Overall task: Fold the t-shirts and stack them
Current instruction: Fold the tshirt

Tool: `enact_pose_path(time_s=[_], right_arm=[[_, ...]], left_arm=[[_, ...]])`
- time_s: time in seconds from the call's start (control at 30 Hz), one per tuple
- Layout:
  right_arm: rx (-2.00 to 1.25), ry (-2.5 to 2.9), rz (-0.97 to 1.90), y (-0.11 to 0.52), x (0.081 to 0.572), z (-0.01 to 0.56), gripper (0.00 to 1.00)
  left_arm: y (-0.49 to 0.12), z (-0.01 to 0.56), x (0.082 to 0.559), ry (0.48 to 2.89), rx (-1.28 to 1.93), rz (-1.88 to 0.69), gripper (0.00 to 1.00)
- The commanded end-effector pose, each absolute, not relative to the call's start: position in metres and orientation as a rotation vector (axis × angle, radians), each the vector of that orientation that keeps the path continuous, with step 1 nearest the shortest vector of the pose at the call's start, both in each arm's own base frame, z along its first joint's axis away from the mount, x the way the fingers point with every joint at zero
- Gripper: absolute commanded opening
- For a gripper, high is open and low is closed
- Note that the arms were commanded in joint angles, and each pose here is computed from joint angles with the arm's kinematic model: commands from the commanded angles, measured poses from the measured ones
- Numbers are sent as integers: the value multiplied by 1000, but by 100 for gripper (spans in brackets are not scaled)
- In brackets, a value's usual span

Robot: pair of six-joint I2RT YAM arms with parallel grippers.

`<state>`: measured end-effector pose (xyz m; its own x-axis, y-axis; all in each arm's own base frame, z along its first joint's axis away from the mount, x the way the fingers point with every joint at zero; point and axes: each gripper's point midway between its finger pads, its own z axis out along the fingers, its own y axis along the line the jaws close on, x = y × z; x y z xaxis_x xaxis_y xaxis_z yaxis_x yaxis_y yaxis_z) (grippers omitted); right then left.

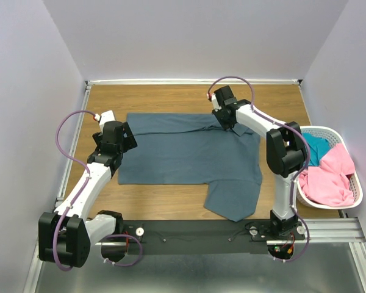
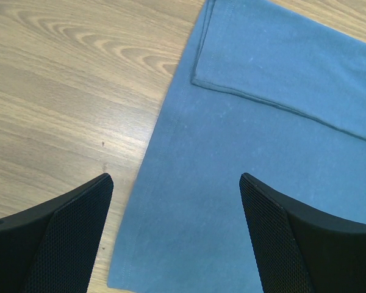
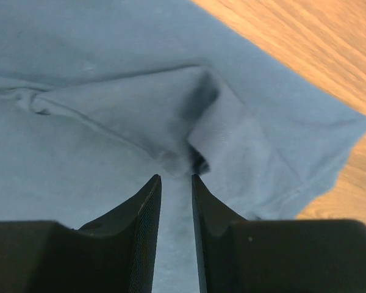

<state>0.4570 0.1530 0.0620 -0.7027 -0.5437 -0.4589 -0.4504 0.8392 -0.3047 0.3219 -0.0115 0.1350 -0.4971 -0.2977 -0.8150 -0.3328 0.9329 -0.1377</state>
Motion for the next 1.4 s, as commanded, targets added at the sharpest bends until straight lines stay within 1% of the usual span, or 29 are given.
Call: enact_pose_path(time_s=[0.0, 0.27, 0.5, 0.77, 0.87, 0.93, 0.97, 1.0, 1.07, 1.1, 1.17, 1.37], right_arm=[[-826, 2438, -110, 170, 452, 66, 34], [-867, 2465, -182, 162, 456, 45, 34], [-895, 2460, -177, 166, 462, 39, 37], [-918, 2481, -197, 163, 460, 26, 38], [-915, 2481, -207, 162, 462, 25, 34], [-911, 2479, -216, 161, 463, 26, 29], [-907, 2478, -220, 161, 463, 27, 21], [-906, 2476, -221, 161, 463, 28, 16], [-903, 2474, -227, 160, 463, 30, 9], [-902, 2474, -223, 160, 462, 31, 4], [-899, 2469, -221, 160, 459, 36, 2], [-865, 2463, -190, 166, 447, 53, 2]], left_arm=[[-12, 136, 325, 2116, -446, 38, 93], [-13, 134, 325, 2121, -442, 35, 93], [-13, 134, 325, 2123, -442, 34, 93], [-13, 133, 325, 2126, -442, 36, 93], [-12, 133, 325, 2124, -443, 36, 93], [-13, 133, 325, 2125, -442, 35, 93], [-13, 133, 325, 2124, -443, 34, 93], [-13, 134, 325, 2122, -443, 33, 93], [-13, 134, 326, 2124, -441, 33, 93], [-13, 134, 325, 2124, -440, 31, 93], [-13, 133, 325, 2125, -442, 33, 93], [-14, 134, 326, 2123, -443, 27, 93]])
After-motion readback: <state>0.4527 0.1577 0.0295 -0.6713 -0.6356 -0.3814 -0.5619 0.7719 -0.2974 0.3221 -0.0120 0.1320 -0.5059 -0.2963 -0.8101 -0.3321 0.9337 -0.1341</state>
